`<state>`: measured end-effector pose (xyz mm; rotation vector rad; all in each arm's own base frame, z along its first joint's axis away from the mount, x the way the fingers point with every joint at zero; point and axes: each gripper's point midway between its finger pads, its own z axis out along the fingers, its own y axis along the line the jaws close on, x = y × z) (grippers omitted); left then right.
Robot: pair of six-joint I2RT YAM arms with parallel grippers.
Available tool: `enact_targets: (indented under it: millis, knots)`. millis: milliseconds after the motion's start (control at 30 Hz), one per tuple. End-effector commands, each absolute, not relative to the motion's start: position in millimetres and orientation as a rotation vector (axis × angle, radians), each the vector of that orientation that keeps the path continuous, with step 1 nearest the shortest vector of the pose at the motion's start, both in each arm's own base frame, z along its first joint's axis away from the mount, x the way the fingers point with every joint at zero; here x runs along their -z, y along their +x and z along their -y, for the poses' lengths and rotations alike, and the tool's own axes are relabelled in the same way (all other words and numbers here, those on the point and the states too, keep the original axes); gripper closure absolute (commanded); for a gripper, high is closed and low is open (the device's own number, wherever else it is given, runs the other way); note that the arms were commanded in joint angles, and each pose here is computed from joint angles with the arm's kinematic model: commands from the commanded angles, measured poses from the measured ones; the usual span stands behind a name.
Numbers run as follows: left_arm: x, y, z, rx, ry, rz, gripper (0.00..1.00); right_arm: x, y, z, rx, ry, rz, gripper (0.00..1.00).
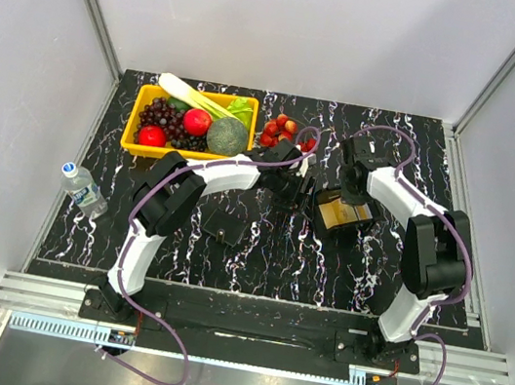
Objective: Put the credit cards into the card holder
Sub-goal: Pick up the credit card from the storage box.
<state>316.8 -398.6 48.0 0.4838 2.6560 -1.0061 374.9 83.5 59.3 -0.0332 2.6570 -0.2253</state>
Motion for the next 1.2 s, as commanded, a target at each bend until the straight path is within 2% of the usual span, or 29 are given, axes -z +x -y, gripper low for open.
enact_targets:
  millis: [0,200,233,267,300,400,700,833,900,1033,1100,1167]
  knots:
    - [-59.0,323.1,406.3,1.054,0.503,-2.608,0.27,-90.3,385.7,-92.9,0.143,-0.035,-2.572,1.00]
    - [-59.7,323.2,406.3,1.054,0.505,-2.605,0.27,-81.4,383.5,-96.1,0.125,-0.042,-2.598,1.00]
    - [-60.1,323.3,405.3,1.053,0.505,-2.604,0.27,-80.6,383.5,-95.4,0.130,-0.039,-2.598,0.95]
    - [-60.0,323.6,405.2,1.051,0.504,-2.604,0.27,-80.6,383.8,-94.4,0.138,-0.035,-2.598,0.76]
    - [-61.5,323.7,405.3,1.053,0.504,-2.601,0.27,-80.7,384.2,-94.4,0.138,-0.031,-2.596,0.64]
    - [-61.0,323.6,405.5,1.054,0.507,-2.600,0.27,-80.7,385.3,-97.5,0.118,-0.045,-2.595,0.47]
    - [-62.8,324.3,405.5,1.058,0.503,-2.597,0.27,-53.5,383.2,-89.1,0.216,-0.090,-2.657,0.42]
    - [-61.2,323.2,405.6,1.057,0.504,-2.600,0.27,-47.5,381.9,-85.9,0.269,-0.093,-2.662,0.44]
    - [-62.4,322.6,405.7,1.062,0.506,-2.599,0.27,-47.9,382.3,-85.9,0.290,-0.098,-2.655,0.50]
    - [-61.1,322.9,404.4,1.057,0.507,-2.601,0.27,-50.5,382.5,-83.9,0.308,-0.086,-2.647,0.73]
    - [-60.5,322.0,405.0,1.059,0.509,-2.602,0.27,-50.6,382.6,-83.5,0.311,-0.081,-2.645,0.87]
    - [-61.8,322.9,404.8,1.060,0.506,-2.600,0.27,-52.2,382.4,-82.5,0.317,-0.082,-2.644,0.91]
